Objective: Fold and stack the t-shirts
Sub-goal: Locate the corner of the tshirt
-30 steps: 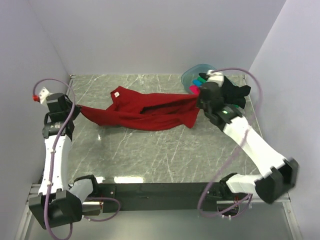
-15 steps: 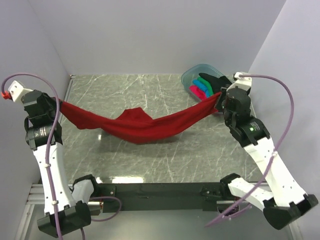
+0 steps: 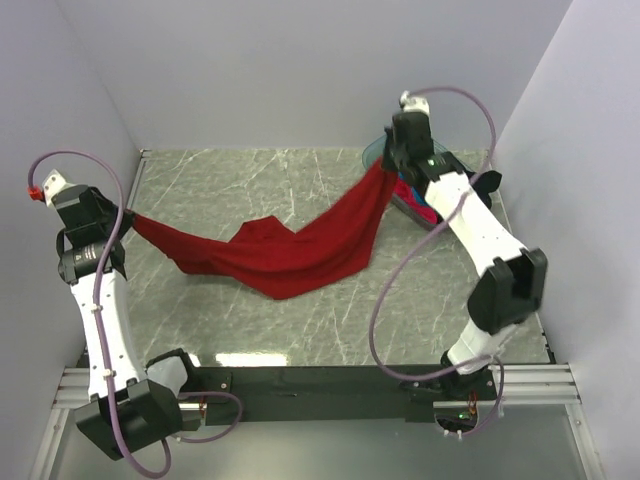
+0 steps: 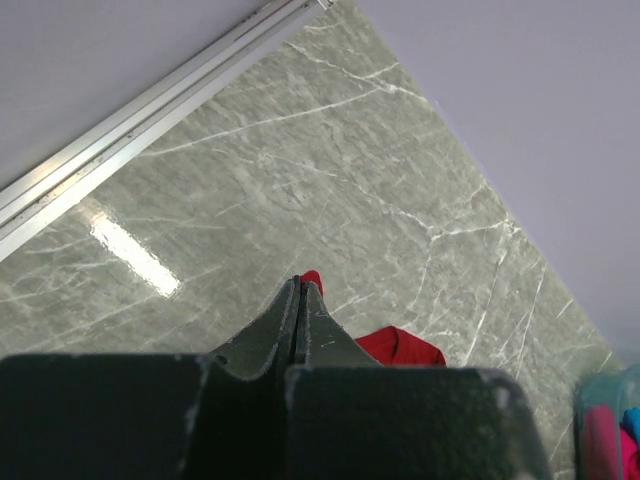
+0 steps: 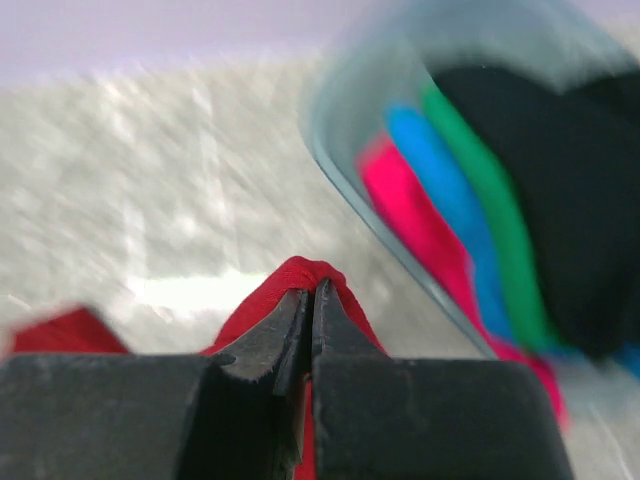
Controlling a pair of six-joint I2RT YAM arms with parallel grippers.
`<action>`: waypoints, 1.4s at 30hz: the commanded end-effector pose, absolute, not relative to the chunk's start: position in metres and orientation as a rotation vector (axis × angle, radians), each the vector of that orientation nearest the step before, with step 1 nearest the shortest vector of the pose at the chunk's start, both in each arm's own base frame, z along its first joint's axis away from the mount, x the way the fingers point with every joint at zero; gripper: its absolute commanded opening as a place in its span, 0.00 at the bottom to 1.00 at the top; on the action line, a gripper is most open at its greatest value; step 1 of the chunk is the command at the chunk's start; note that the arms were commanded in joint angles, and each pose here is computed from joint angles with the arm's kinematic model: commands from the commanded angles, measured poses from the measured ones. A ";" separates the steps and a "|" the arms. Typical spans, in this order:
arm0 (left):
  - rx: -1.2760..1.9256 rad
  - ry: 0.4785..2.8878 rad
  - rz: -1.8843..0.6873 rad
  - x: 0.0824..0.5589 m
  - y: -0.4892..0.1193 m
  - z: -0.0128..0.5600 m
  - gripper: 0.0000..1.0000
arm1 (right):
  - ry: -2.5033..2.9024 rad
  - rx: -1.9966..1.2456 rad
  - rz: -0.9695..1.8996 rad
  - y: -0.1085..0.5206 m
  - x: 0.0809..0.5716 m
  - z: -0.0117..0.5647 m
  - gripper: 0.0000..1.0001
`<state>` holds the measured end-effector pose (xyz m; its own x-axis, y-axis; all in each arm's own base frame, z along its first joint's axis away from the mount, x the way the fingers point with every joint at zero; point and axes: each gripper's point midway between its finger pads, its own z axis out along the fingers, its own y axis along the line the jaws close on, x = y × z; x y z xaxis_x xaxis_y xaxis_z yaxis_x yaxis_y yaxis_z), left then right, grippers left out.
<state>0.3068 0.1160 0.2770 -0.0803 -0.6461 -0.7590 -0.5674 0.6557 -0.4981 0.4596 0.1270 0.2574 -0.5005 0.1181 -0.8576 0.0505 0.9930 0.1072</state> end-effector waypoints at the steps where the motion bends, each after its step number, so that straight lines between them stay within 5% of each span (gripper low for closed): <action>1: -0.928 1.692 -0.105 0.310 0.120 0.292 0.01 | 1.940 0.108 0.215 0.152 0.498 0.319 0.00; 6: -0.930 1.693 -0.118 0.311 0.122 0.290 0.01 | 1.992 0.051 0.351 0.195 0.532 0.285 0.03; 7: -0.932 1.694 -0.120 0.311 0.123 0.288 0.01 | 2.018 0.019 0.370 0.207 0.530 0.279 0.32; 8: -0.929 1.695 -0.124 0.311 0.122 0.288 0.01 | 2.060 -0.001 0.368 0.215 0.530 0.263 0.45; 12: -0.939 1.698 -0.107 0.309 0.125 0.285 0.01 | 2.096 -0.094 0.305 0.237 0.485 0.234 0.64; 21: -0.924 1.695 -0.126 0.309 0.121 0.286 0.01 | 2.125 -0.117 0.488 0.253 0.370 0.202 0.67; 32: -0.926 1.694 -0.117 0.307 0.122 0.284 0.01 | 2.399 -0.168 0.421 0.270 0.335 0.086 0.67; 42: -0.924 1.702 -0.119 0.308 0.121 0.282 0.01 | 2.458 -0.200 0.373 0.286 0.339 0.050 0.67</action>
<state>0.3053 0.1190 0.2675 -0.0835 -0.6608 -0.7459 -0.5449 0.6570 -0.5211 0.3196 0.2738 0.0369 -0.8180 -0.0909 -0.5680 -0.2429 0.9497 0.1978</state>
